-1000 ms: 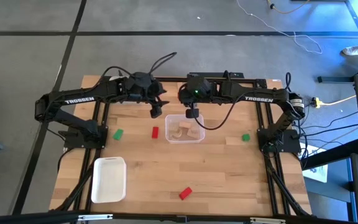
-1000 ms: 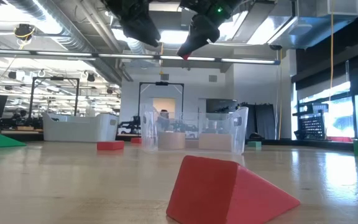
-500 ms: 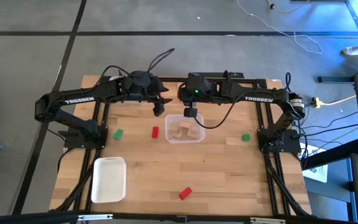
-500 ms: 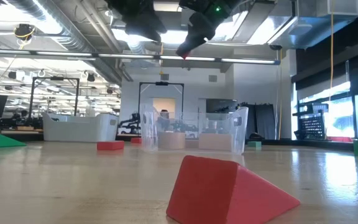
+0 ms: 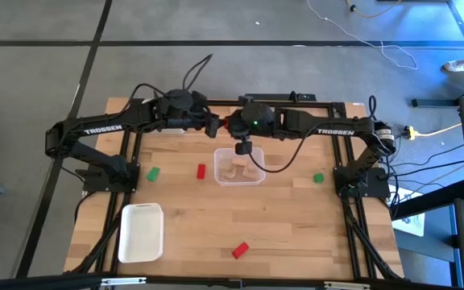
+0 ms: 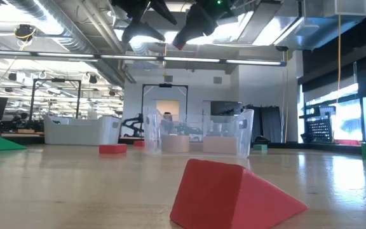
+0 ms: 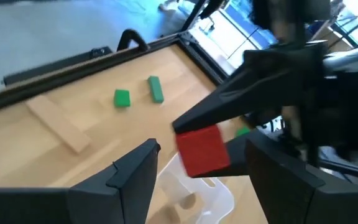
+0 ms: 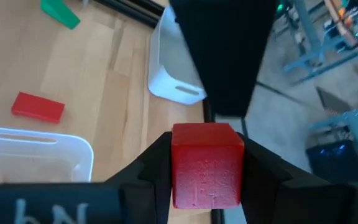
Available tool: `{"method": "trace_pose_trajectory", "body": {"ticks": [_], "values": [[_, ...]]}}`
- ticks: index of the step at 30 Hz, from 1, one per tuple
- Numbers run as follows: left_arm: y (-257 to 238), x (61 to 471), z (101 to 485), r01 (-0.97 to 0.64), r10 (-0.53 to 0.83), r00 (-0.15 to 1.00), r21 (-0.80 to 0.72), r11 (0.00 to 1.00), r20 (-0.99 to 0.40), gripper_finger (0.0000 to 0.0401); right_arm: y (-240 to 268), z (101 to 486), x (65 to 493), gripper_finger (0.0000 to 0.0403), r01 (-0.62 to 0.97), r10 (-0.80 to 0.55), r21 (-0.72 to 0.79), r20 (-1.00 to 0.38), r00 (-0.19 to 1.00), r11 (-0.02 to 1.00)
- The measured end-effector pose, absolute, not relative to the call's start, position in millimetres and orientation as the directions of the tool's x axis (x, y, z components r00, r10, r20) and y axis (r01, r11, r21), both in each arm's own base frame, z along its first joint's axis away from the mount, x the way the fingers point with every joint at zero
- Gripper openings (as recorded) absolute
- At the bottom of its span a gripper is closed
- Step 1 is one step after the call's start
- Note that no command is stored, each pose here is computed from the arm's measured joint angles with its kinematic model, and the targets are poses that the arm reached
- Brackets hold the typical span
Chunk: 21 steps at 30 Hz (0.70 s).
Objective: Sort & place blocks by color
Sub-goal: Put the red block into the gray bin
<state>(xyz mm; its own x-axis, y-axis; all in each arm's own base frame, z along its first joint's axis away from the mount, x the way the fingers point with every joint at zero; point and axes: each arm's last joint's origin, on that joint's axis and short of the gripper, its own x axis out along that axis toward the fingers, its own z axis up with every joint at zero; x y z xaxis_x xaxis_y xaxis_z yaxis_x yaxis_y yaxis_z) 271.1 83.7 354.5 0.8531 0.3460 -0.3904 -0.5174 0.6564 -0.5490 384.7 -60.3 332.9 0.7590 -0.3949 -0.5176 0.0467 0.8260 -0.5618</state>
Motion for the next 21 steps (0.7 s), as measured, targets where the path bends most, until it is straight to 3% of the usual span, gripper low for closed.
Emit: {"method": "trace_pose_trajectory", "body": {"ticks": [21], "values": [[74,297,338,-0.542,0.375,0.837,-0.513,0.666,-0.398,0.0231,-55,333,386,0.013,0.049,-0.424,-0.6,-0.503,0.753,0.799]]}}
